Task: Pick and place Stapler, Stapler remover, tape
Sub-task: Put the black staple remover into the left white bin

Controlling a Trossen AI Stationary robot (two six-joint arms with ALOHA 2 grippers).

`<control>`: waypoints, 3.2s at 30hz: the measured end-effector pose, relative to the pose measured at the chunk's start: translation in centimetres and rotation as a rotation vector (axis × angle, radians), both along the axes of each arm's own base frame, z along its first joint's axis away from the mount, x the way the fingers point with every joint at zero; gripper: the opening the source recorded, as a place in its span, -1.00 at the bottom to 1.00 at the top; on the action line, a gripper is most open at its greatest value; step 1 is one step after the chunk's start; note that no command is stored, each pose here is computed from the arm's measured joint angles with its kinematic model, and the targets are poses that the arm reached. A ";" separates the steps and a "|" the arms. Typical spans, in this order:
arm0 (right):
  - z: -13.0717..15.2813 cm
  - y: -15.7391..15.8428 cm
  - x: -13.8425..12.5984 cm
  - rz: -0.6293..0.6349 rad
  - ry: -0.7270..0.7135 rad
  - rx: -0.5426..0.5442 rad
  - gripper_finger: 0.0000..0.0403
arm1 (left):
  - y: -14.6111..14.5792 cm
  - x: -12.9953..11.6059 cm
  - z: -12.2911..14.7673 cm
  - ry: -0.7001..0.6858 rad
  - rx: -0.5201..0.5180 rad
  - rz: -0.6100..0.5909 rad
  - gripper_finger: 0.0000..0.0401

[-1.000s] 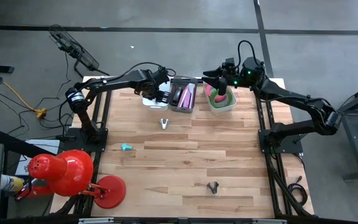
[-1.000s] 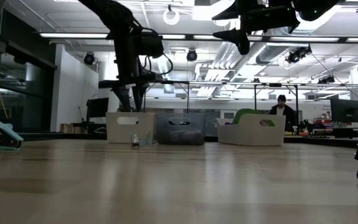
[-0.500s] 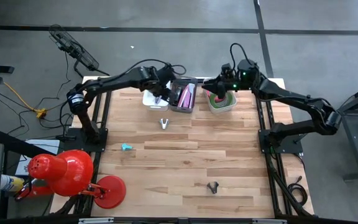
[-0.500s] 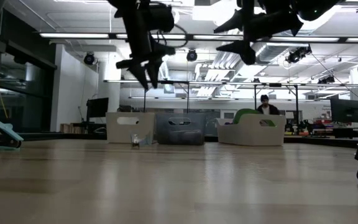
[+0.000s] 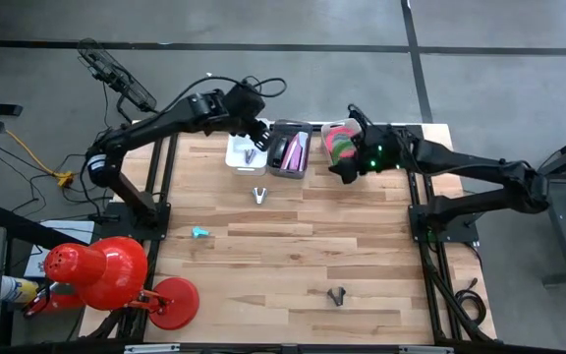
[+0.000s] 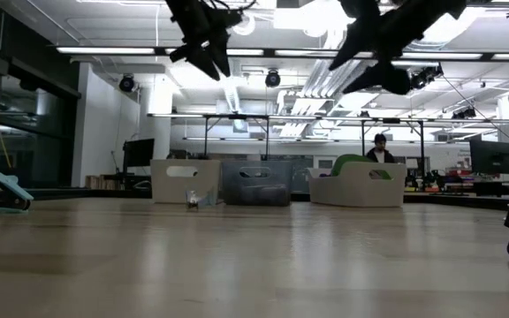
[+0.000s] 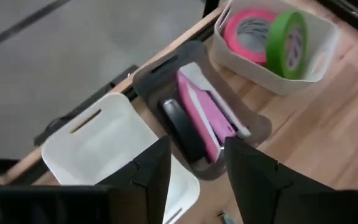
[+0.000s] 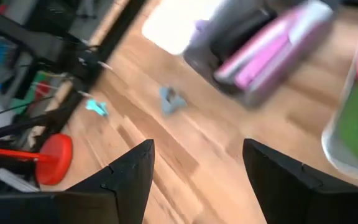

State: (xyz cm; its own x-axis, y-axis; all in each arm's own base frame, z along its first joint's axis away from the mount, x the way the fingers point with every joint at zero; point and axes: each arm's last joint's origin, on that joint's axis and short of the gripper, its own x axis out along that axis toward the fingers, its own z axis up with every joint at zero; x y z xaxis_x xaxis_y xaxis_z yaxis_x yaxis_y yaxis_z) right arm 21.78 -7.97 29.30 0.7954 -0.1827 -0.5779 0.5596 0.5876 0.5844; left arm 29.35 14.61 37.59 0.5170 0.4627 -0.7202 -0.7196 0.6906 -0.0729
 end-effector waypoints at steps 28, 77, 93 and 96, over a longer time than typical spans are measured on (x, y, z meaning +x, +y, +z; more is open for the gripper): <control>-6.2 18.2 0.1 -0.070 0.492 0.489 0.17 | -0.7 -0.1 1.0 -0.056 -0.010 -0.251 -0.27; -14.5 32.5 9.6 -0.355 0.783 0.248 0.17 | -1.0 -0.2 0.8 -0.054 -0.057 -0.355 -0.27; -14.5 31.6 10.3 -0.298 0.803 0.215 -0.11 | -1.0 -0.2 0.8 -0.055 -0.059 -0.357 -0.27; -14.5 31.6 10.2 -0.278 0.815 0.208 -0.27 | -1.0 -0.2 0.8 -0.056 -0.061 -0.354 -0.27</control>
